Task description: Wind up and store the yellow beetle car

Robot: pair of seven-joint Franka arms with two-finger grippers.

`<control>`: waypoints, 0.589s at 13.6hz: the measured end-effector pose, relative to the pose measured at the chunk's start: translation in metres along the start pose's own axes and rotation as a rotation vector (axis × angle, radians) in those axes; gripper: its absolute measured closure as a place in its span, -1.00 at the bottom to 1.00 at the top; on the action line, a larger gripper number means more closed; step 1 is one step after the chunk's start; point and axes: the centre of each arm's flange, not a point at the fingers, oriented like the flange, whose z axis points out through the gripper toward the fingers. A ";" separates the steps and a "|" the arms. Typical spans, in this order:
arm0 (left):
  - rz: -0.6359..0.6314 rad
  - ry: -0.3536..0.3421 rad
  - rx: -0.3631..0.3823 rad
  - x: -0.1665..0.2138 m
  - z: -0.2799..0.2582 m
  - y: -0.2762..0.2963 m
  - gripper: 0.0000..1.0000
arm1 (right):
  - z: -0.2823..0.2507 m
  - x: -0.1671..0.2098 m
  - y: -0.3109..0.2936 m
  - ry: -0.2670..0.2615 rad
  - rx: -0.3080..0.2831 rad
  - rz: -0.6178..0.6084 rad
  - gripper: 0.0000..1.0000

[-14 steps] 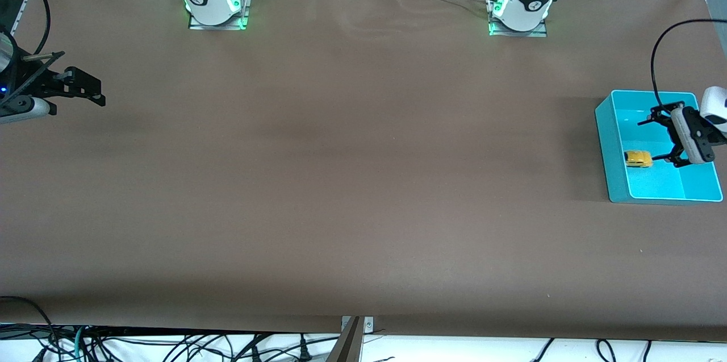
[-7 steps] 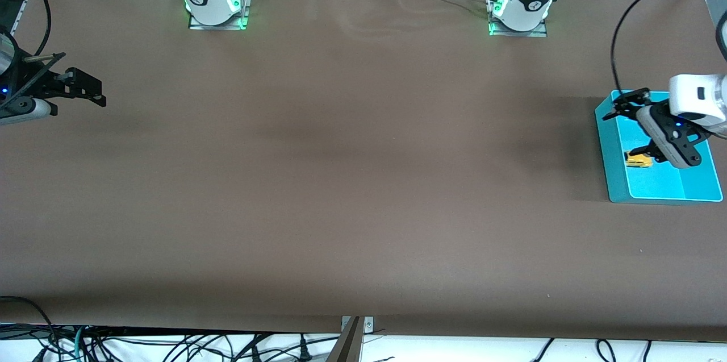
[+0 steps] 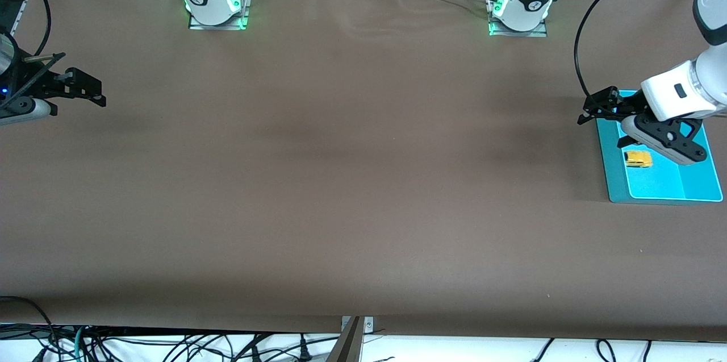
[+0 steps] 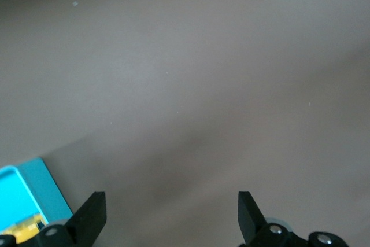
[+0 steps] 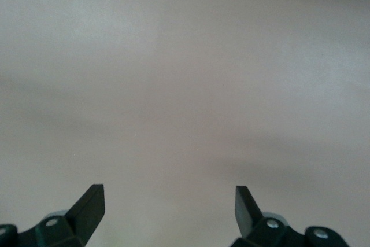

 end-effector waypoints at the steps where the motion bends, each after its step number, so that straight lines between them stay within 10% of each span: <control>1: -0.060 0.000 0.003 0.000 -0.007 0.003 -1.00 | 0.000 0.000 0.000 0.000 0.000 0.000 -1.00; 8: -0.283 -0.076 0.068 0.000 -0.027 0.039 -1.00 | 0.001 0.000 0.000 -0.001 0.000 0.000 -1.00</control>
